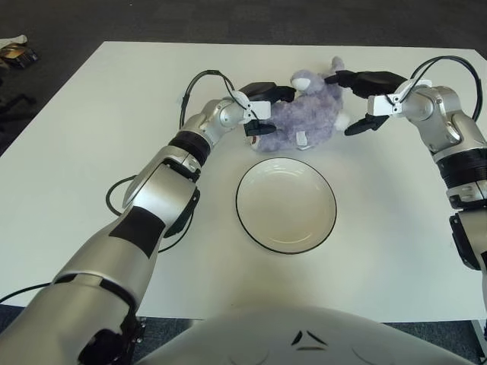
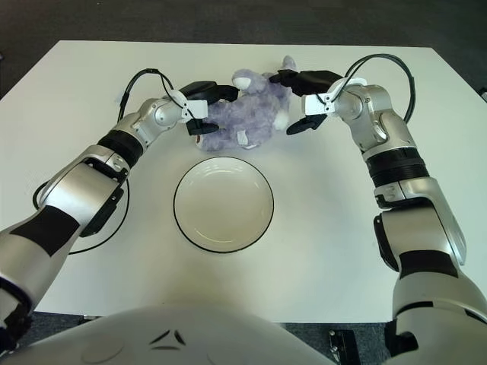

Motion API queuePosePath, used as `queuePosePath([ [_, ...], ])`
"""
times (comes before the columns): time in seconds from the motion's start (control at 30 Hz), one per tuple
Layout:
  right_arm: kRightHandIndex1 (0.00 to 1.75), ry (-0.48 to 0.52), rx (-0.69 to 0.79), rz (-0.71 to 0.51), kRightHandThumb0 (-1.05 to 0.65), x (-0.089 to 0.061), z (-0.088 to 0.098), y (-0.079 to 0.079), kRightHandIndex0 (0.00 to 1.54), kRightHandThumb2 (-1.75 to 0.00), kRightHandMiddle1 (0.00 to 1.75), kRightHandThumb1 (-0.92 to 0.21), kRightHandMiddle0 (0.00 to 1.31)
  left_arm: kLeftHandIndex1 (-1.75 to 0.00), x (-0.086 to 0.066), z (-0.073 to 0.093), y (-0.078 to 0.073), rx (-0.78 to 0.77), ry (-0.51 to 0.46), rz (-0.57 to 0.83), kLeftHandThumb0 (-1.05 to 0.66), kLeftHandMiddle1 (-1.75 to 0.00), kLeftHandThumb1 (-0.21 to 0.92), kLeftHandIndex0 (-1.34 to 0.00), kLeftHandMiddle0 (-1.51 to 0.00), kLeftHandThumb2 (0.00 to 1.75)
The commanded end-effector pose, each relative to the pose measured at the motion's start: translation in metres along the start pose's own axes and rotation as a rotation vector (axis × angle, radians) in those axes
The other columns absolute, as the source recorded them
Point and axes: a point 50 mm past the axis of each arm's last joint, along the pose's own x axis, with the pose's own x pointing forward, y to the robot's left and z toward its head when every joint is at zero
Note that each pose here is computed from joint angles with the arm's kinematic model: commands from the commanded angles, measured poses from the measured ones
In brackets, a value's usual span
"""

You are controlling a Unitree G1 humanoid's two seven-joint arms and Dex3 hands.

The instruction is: Put the doll into the plate.

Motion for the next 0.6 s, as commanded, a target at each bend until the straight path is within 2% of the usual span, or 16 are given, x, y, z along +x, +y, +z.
queuePosePath([
  [0.0,0.12,-0.001,-0.024,-0.003,-0.97,0.0042,0.0025,-0.0044,0.18,-0.59,0.38,-0.53,0.0,-1.75,-0.0003,0.0004,0.0,-0.014,-0.006,0.006,0.0,-1.52,-0.05,-0.68,-0.95,1.66],
  [0.37,0.17,-0.045,-0.023,-0.018,-0.89,0.0109,0.0084,-0.003,0.19,-0.61,0.36,-0.49,0.0,-1.75,-0.0004,0.0006,-0.0024,0.017,-0.008,0.048,0.0,-1.57,-0.12,-0.72,-0.98,1.74],
  [0.57,0.17,-0.068,-0.02,-0.024,-0.75,0.0132,0.01,0.0004,0.1,-0.76,0.41,-0.37,0.0,-1.75,-0.0017,0.0005,-0.0028,0.047,-0.021,0.075,0.0,-1.6,-0.11,-0.72,-0.97,1.75],
])
